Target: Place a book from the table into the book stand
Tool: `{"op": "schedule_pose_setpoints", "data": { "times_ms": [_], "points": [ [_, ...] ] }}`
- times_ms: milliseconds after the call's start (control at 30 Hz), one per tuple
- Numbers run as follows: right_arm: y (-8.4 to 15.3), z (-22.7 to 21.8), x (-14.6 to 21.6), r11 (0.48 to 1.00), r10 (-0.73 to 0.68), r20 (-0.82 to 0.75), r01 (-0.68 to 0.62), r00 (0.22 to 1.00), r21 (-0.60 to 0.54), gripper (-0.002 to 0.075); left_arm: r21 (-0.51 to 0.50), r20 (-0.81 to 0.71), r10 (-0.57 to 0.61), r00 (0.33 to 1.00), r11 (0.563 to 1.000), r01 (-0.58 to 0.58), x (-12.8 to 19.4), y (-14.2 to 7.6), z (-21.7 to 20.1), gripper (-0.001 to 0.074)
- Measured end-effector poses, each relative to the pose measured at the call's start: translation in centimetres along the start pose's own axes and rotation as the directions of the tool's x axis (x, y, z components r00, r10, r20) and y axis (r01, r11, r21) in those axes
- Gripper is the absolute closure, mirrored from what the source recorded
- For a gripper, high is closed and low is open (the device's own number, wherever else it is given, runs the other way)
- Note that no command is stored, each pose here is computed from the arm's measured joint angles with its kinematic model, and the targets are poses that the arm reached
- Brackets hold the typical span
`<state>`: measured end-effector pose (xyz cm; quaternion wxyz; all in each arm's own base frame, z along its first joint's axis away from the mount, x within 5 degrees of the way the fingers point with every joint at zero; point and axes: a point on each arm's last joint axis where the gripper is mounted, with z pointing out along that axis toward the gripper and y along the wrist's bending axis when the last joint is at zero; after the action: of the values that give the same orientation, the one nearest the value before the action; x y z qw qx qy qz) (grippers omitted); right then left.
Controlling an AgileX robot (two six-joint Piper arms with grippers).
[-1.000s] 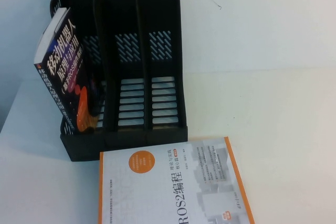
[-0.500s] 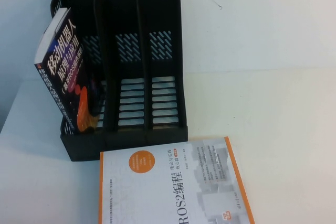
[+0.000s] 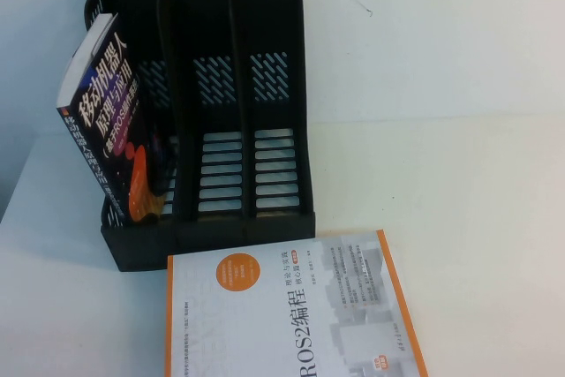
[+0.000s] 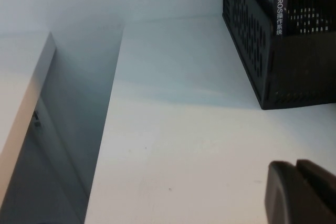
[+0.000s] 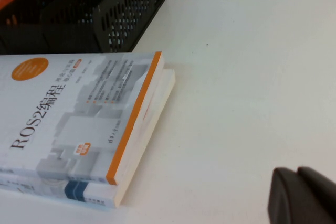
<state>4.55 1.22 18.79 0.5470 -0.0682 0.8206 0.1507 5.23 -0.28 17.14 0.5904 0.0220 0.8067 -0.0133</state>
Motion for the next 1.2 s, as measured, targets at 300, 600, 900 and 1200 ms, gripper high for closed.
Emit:
{"op": "schedule_pose_setpoints", "data": {
  "times_ms": [300,600,900,1200],
  "points": [
    [0.0,0.0,0.0,1.0,0.0,0.0,0.0,1.0,0.0,0.0718,0.0,0.0,0.0,1.0,1.0,0.0,0.0,0.0,0.0,0.0736],
    [0.0,0.0,0.0,1.0,0.0,0.0,0.0,1.0,0.0,0.0718,-0.006,0.0,0.004,1.0,1.0,-0.004,0.0,0.06,0.0,0.0736],
    [0.0,0.0,0.0,1.0,0.0,0.0,0.0,1.0,0.0,0.0718,-0.009,-0.002,0.011,1.0,1.0,-0.011,0.02,0.08,0.0,0.0736],
    [-0.63,-0.04,-0.46,0.992,-0.045,0.08,0.035,0.996,0.12,0.0718,-0.009,-0.002,0.011,1.0,1.0,-0.011,0.02,0.08,0.0,0.0736]
  ]
}}
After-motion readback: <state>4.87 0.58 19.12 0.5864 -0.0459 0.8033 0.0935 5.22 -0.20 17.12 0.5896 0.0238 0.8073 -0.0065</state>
